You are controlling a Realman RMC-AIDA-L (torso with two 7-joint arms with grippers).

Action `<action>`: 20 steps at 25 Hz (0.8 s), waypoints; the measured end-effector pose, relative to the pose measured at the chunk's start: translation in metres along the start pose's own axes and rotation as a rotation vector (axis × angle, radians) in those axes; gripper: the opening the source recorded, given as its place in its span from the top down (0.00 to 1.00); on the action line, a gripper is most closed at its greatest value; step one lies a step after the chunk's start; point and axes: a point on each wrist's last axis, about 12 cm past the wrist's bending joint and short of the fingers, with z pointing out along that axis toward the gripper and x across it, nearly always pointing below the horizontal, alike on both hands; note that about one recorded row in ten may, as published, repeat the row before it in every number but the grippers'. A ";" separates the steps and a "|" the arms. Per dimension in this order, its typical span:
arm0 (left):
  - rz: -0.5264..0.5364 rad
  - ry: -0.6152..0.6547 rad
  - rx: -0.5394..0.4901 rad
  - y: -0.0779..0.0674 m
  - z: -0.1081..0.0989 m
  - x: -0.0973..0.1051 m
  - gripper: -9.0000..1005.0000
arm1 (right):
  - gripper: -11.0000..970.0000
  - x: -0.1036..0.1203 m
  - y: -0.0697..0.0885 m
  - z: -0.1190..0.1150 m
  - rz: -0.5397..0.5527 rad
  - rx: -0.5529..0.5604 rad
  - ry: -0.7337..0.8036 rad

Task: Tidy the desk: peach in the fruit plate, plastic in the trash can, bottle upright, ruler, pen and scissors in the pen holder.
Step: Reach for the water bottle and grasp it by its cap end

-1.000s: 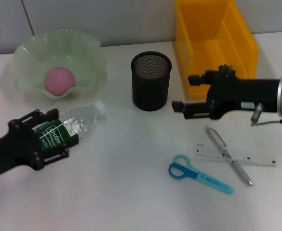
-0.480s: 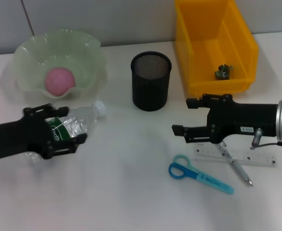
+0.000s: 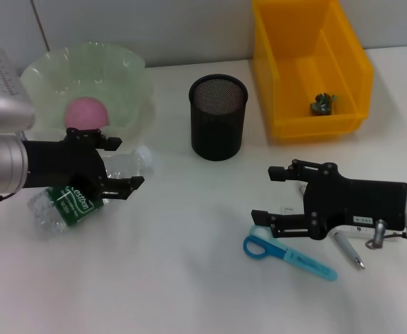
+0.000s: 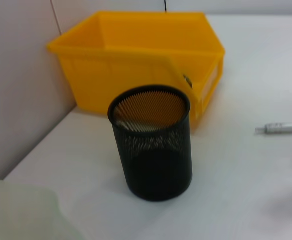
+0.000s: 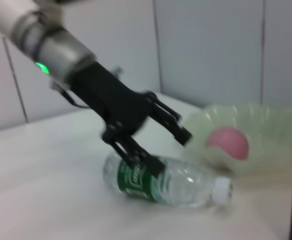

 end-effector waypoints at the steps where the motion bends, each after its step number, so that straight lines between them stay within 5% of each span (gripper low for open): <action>1: 0.005 0.011 0.000 0.001 0.001 -0.002 0.20 | 0.13 0.003 0.002 -0.002 -0.004 -0.004 -0.023; 8: 0.033 0.091 0.005 0.007 0.010 -0.014 0.20 | 0.13 0.038 0.004 -0.026 0.027 0.025 -0.158; 20: 0.011 0.206 0.003 0.015 0.024 -0.025 0.20 | 0.13 0.054 0.000 -0.031 0.091 0.031 -0.183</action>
